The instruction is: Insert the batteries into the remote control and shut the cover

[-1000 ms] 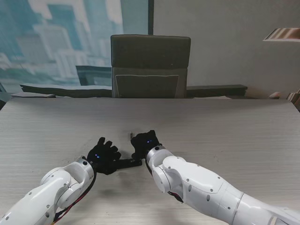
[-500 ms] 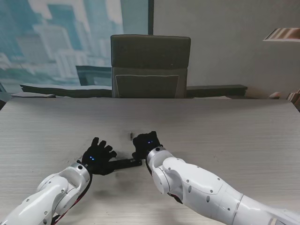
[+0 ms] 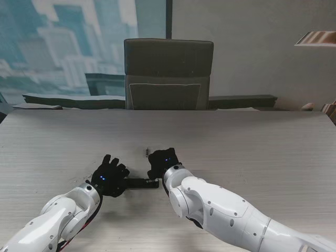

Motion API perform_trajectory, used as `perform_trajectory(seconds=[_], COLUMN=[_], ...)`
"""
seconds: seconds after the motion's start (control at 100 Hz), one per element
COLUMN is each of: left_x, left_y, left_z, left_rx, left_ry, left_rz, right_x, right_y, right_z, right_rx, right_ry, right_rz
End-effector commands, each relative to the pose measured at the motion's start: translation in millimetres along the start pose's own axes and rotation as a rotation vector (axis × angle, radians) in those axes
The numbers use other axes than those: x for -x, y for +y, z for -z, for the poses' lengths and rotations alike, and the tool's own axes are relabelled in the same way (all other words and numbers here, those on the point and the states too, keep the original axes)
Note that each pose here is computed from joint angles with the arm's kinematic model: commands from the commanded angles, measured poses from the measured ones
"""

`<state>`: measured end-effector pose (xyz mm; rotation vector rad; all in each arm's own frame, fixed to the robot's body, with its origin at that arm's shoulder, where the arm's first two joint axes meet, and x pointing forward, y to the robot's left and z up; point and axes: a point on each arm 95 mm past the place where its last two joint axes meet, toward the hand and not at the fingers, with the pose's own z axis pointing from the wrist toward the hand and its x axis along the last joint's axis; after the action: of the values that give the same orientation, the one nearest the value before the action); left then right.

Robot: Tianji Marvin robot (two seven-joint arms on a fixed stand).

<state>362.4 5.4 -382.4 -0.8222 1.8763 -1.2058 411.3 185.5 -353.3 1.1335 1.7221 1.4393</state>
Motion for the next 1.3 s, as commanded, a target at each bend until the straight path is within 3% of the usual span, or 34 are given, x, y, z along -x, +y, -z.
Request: perform_trajectory(seconds=[0.0, 0.57, 0.92, 1.29], left_x=[-4.9, -23.5, -28.3, -28.2], left_y=[14.3, 6.8, 4.8, 3.7], left_z=[2.9, -8.2, -10.1, -9.2], left_rx=[0.056, 0.075, 0.089, 0.096], left_ry=[0.020, 0.094, 0.109, 0.108], left_rz=[0.004, -0.004, -0.004, -0.003], right_x=[-5.2, -0.5, -1.0, -2.9], right_y=[-3.6, 4.4, 1.9, -6.5], right_z=[1.6, 7.0, 7.1, 4.7], right_rx=[-0.017, -0.047, -0.145, -0.191], right_ry=[0.001, -0.025, -0.054, -0.089], right_rz=[-0.013, 0.049, 0.070, 0.037])
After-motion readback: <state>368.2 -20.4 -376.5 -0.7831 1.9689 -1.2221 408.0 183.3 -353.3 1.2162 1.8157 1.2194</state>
